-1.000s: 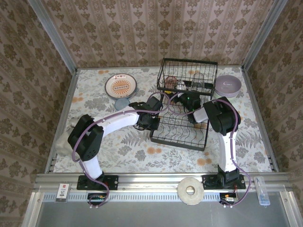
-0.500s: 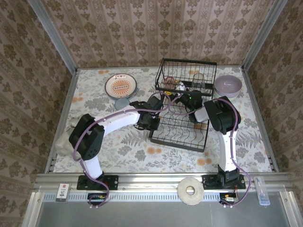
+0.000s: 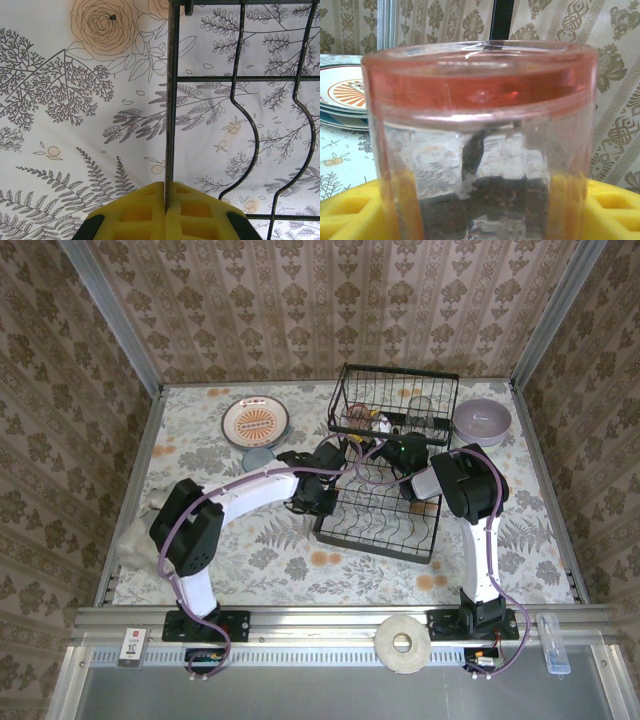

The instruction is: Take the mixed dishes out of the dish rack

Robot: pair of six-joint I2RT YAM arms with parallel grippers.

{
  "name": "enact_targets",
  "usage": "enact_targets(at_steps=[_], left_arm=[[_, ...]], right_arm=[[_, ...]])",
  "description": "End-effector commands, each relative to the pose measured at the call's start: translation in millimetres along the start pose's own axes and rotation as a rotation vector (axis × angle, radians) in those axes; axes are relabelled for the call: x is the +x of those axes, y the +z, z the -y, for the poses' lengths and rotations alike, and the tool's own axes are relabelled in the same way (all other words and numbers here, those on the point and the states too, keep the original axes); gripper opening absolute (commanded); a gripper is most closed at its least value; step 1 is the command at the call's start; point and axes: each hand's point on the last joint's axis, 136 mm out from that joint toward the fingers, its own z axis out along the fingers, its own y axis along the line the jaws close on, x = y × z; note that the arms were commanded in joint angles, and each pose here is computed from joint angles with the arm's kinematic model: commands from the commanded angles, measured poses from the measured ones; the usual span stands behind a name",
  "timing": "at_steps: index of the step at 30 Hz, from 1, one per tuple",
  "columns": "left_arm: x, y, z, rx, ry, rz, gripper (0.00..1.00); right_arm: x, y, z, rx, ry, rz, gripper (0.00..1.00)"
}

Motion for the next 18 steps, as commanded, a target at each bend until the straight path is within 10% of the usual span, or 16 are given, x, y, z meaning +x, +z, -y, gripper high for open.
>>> enact_targets(at_steps=[1,18], left_arm=[[-71.7,-20.9,22.9,0.065,-0.035,0.258,0.0],[-75.9,-14.1,33.1,0.041,-0.023,0.268,0.0]], right_arm=[[-20.3,0.4,-65.5,-0.18,-0.094,0.05,0.29],[-36.4,2.4,-38.4,0.095,0.24,0.005,0.26]])
